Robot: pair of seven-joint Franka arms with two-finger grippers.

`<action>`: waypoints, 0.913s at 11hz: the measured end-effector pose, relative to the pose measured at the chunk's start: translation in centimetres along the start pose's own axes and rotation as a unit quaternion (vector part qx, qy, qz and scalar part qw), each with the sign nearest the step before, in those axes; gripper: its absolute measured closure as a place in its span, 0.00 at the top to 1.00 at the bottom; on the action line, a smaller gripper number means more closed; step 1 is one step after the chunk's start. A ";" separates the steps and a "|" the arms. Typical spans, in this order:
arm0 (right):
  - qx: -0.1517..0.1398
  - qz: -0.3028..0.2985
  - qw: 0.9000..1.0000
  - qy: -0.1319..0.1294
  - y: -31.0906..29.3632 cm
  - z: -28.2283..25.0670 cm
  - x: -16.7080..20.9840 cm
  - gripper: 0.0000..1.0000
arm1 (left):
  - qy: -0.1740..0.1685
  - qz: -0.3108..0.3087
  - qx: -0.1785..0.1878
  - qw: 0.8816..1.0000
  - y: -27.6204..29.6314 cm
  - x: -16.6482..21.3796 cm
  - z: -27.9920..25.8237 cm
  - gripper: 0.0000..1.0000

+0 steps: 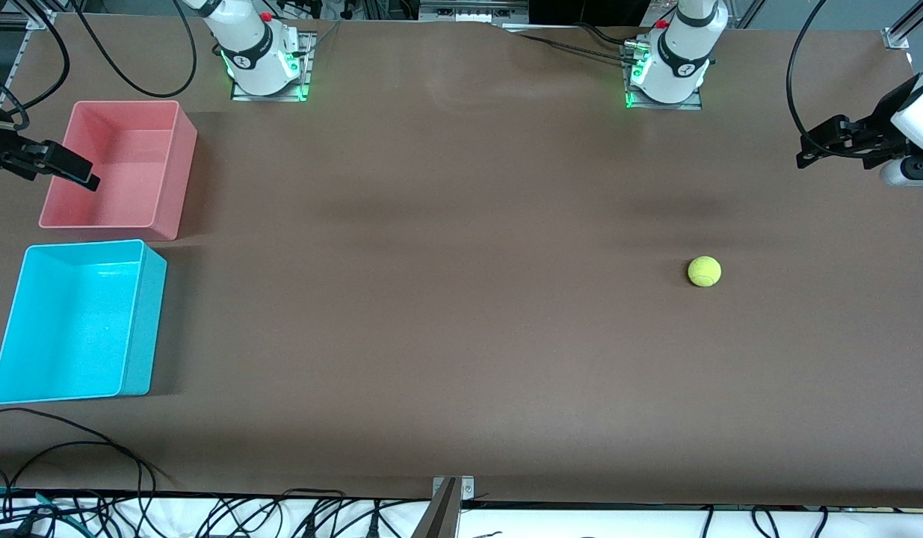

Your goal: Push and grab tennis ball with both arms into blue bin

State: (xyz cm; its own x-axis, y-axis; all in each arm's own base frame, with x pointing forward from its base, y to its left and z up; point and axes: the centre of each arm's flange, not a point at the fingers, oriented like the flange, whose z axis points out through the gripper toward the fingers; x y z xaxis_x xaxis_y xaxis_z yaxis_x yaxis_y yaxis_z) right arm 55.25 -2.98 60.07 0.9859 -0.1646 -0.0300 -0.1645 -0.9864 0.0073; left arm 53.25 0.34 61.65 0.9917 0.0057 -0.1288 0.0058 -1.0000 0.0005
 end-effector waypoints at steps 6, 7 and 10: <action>0.000 0.000 1.000 0.000 0.0 0.0 0.0 1.00 | 0.001 0.002 0.000 1.000 0.2 0.0 -0.1 1.00; 0.000 0.000 1.000 0.000 0.0 0.0 0.0 1.00 | 0.000 0.002 0.000 1.000 0.2 0.1 0.0 1.00; 0.000 0.000 1.000 0.000 0.0 0.0 0.0 1.00 | -0.018 0.000 -0.001 1.000 0.0 1.0 1.9 1.00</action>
State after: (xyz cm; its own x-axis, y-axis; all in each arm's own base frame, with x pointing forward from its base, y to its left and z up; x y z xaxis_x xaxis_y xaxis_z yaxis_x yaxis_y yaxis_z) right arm 55.26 -3.00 60.05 0.9859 -0.1648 -0.0301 -0.1647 -0.9863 0.0073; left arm 54.03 0.34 59.59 0.9865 0.0048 -0.1639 0.0051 -1.0000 0.0017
